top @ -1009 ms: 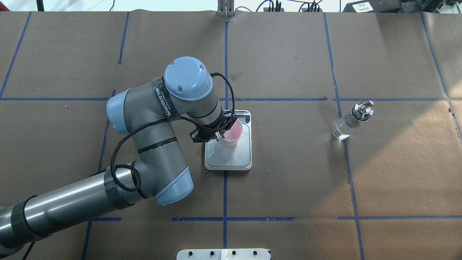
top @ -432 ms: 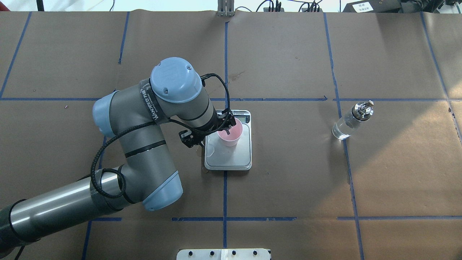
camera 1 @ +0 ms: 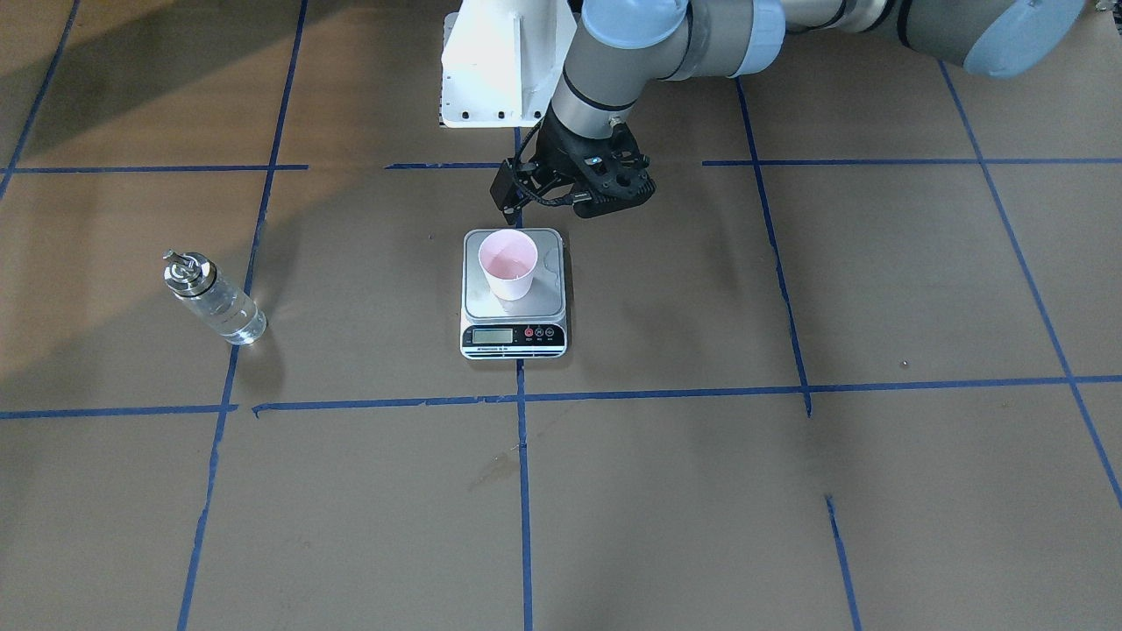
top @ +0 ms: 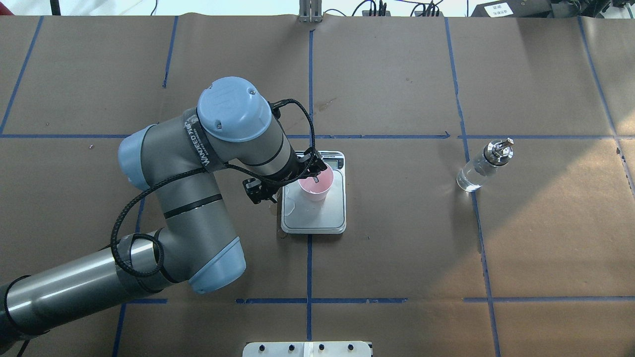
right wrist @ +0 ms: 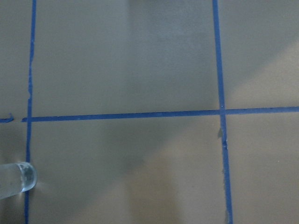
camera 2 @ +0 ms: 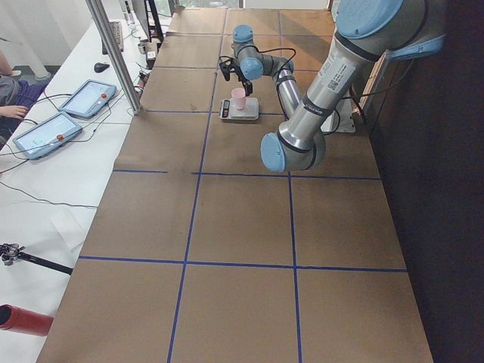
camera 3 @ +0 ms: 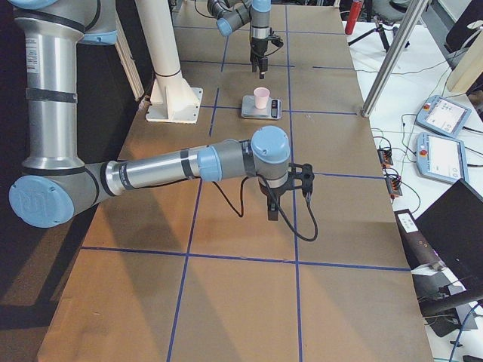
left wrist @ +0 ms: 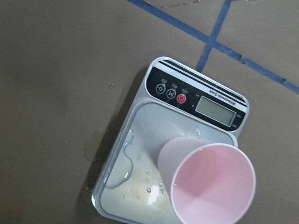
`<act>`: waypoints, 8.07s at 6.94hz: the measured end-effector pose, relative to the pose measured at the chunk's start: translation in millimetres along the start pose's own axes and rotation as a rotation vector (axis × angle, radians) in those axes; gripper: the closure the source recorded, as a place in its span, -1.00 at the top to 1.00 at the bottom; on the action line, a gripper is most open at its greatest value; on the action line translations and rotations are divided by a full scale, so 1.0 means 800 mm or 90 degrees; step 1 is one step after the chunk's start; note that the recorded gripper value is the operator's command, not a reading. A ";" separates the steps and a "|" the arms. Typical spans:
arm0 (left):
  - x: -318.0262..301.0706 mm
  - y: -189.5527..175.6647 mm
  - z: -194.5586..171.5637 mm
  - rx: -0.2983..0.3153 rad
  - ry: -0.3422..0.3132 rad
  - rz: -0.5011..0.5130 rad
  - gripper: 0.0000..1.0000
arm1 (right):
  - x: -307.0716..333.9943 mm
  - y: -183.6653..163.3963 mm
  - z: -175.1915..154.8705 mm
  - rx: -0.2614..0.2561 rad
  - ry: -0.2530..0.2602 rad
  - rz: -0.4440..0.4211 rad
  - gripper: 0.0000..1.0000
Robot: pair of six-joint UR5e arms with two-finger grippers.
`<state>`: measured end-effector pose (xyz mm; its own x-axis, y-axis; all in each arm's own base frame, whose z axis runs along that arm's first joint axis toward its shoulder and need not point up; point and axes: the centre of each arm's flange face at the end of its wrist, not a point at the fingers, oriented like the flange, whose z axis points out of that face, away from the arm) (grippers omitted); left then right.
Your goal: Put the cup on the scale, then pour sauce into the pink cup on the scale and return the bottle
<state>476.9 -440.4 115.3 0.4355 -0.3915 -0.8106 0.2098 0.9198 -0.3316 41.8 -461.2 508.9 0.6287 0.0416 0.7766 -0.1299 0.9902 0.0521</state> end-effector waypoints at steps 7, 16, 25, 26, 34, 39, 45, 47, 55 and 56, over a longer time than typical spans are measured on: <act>-0.099 -0.137 -0.150 0.100 -0.045 0.102 1.00 | -0.297 0.152 0.055 0.094 -0.009 0.027 1.00; -0.302 -0.253 -0.224 0.158 -0.162 0.253 1.00 | -0.346 0.253 0.303 0.436 0.080 -0.097 1.00; -0.305 -0.257 -0.237 0.169 -0.160 0.252 1.00 | -0.355 0.206 0.357 0.480 0.139 -0.150 1.00; -0.305 -0.257 -0.238 0.169 -0.159 0.252 1.00 | -0.358 0.203 0.358 0.482 0.138 -0.149 1.00; -0.302 -0.255 -0.239 0.170 -0.156 0.252 1.00 | -0.374 0.172 0.382 0.493 0.147 -0.141 0.87; -0.299 -0.253 -0.240 0.168 -0.151 0.247 1.00 | -0.386 0.164 0.364 0.498 0.101 -0.139 -1.00; -0.340 -0.269 -0.261 0.173 -0.173 0.291 1.00 | -0.550 0.137 0.222 0.496 0.096 -0.252 -1.00; -0.404 -0.300 -0.270 0.149 -0.223 0.386 1.00 | -0.575 0.133 0.211 0.499 0.141 -0.369 -1.00; -0.669 -0.418 -0.305 0.119 -0.323 0.659 1.00 | -0.616 0.196 0.272 0.537 0.512 -0.722 -1.00; -0.683 -0.419 -0.299 0.117 -0.324 0.662 1.00 | -0.635 0.206 0.280 0.533 0.560 -0.751 -1.00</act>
<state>-40.9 -528.3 553.8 0.7630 0.5431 -0.3504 -0.3478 0.8020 0.4856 -470.6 -349.4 263.6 0.8401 -0.2719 -0.4694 0.5277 0.2090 0.8233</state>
